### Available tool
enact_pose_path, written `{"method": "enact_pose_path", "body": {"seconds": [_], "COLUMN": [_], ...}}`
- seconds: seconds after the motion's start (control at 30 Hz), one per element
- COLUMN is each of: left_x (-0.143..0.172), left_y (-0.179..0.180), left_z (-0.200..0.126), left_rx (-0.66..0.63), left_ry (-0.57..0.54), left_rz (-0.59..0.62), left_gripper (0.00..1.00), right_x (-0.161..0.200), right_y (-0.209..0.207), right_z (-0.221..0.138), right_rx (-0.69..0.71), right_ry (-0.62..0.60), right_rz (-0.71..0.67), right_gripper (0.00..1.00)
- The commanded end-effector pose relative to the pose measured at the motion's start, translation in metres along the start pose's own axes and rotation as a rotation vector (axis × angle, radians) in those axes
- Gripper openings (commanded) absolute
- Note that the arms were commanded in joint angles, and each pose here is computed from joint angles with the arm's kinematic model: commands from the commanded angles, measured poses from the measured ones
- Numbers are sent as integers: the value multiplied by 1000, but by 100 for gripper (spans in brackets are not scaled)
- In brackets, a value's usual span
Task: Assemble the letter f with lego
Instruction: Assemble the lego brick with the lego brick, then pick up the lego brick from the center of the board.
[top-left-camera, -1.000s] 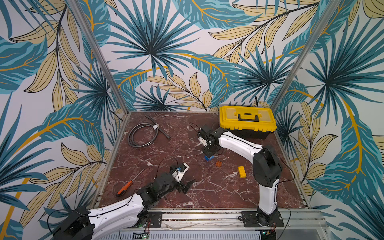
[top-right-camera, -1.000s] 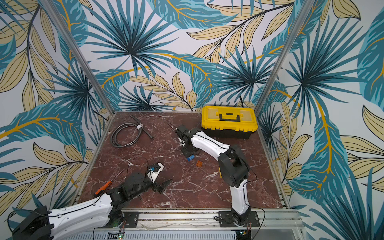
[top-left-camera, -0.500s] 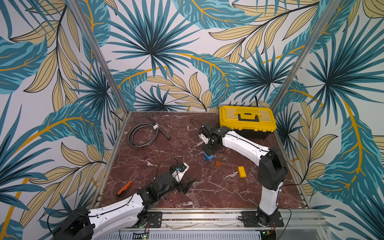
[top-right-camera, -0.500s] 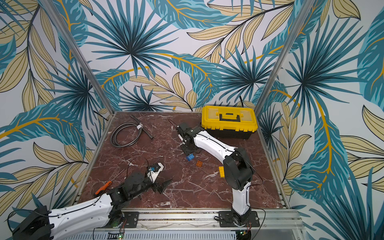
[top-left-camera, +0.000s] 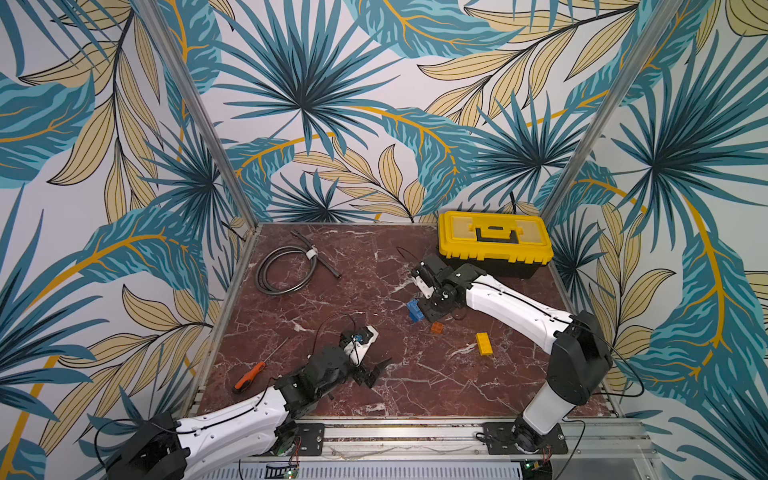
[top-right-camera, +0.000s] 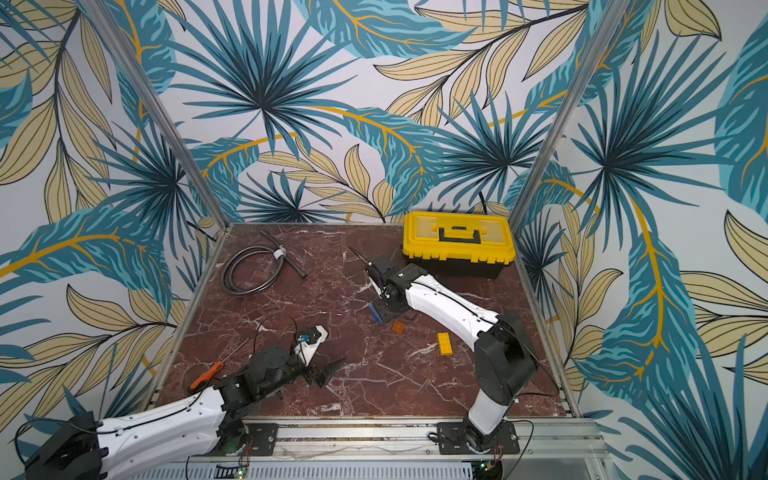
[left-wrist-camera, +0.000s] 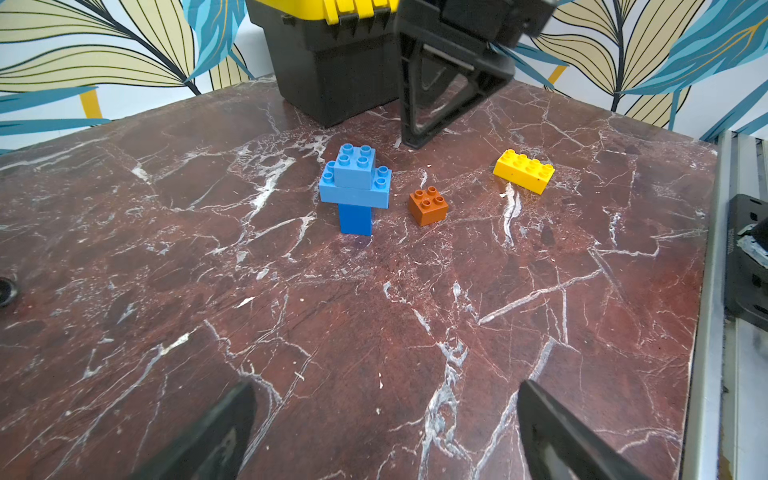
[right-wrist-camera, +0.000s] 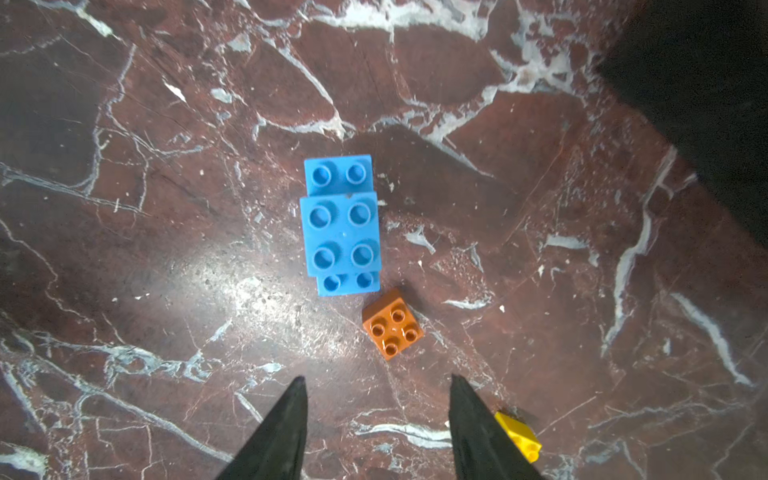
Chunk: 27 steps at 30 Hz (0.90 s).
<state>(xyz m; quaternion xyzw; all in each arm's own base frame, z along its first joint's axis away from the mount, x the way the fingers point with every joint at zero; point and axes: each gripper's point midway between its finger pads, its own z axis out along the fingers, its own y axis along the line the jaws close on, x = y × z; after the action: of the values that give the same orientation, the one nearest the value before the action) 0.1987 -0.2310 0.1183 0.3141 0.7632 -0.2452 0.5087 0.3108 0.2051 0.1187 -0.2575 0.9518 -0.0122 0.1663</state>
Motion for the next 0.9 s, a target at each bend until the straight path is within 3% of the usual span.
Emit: {"method": "enact_pose_path", "body": {"seconds": [0.0, 0.23, 0.87], "left_x": [-13, -14, -13], "left_y": [-4, -5, -4], "left_z": [-2, -4, -4], "left_rx": [20, 23, 20], "left_ry": [-40, -50, -47], "left_rz": [8, 7, 2], "left_gripper": [99, 99, 99], "right_x": [12, 36, 41], "right_y": [3, 5, -17], "right_z": [1, 24, 80], "right_rx": [-27, -29, 104], "right_ry": [-16, -2, 26], "right_rz": [63, 103, 135], "right_gripper": [56, 56, 60]}}
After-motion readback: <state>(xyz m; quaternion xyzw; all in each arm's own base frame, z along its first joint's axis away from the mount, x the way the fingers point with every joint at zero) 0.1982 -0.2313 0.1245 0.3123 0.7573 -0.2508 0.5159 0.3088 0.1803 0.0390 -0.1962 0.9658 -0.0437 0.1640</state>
